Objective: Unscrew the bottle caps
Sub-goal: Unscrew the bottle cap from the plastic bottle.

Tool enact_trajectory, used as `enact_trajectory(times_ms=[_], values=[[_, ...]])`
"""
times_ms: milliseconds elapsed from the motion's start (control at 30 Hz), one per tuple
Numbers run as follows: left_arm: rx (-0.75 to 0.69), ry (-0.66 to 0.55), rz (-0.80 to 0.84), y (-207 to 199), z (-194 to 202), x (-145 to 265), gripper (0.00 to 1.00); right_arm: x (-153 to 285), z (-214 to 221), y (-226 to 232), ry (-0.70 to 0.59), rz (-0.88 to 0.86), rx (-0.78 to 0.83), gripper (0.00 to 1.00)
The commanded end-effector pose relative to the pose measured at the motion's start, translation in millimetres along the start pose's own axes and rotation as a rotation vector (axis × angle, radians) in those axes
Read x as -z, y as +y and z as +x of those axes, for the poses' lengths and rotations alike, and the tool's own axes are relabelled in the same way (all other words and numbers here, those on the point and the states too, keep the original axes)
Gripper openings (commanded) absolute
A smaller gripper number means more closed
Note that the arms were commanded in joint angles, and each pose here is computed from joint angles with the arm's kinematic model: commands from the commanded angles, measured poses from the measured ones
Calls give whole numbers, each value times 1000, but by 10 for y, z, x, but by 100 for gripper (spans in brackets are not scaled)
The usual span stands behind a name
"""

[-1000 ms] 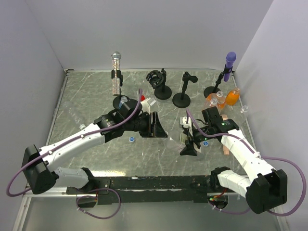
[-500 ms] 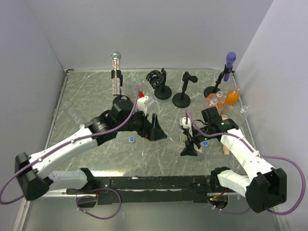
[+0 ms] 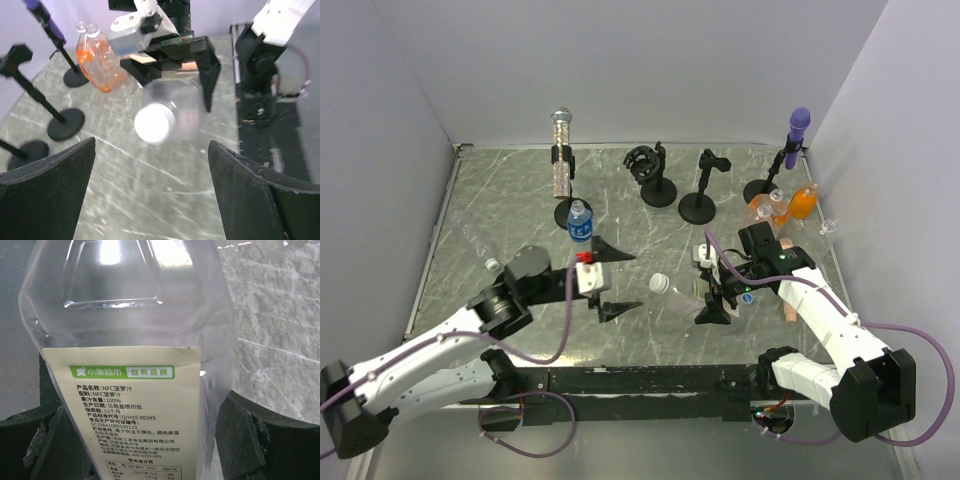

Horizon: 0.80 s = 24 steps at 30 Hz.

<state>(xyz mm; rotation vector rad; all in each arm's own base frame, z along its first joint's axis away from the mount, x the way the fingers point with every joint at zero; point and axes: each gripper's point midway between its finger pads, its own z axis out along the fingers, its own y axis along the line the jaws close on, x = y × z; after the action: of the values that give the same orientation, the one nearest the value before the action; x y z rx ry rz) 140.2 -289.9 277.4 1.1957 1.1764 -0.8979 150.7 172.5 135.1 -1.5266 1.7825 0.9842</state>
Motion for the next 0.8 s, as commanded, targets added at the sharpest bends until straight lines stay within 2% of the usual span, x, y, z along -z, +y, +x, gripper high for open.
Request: enact_trajectory(times_ms=[0, 200, 433, 767], values=[[-197, -66, 82, 83, -264, -223, 97, 19, -117, -9, -37, -14, 52, 13], [-206, -67, 133, 65, -226, -340, 98, 22, -120, 9, -40, -18, 52, 13], [-210, -69, 135, 50, -195, -280, 99, 20, -122, 24, -40, -31, 51, 13], [-196, -63, 163, 60, -122, -328, 95, 40, -129, 41, -43, -35, 58, 13]])
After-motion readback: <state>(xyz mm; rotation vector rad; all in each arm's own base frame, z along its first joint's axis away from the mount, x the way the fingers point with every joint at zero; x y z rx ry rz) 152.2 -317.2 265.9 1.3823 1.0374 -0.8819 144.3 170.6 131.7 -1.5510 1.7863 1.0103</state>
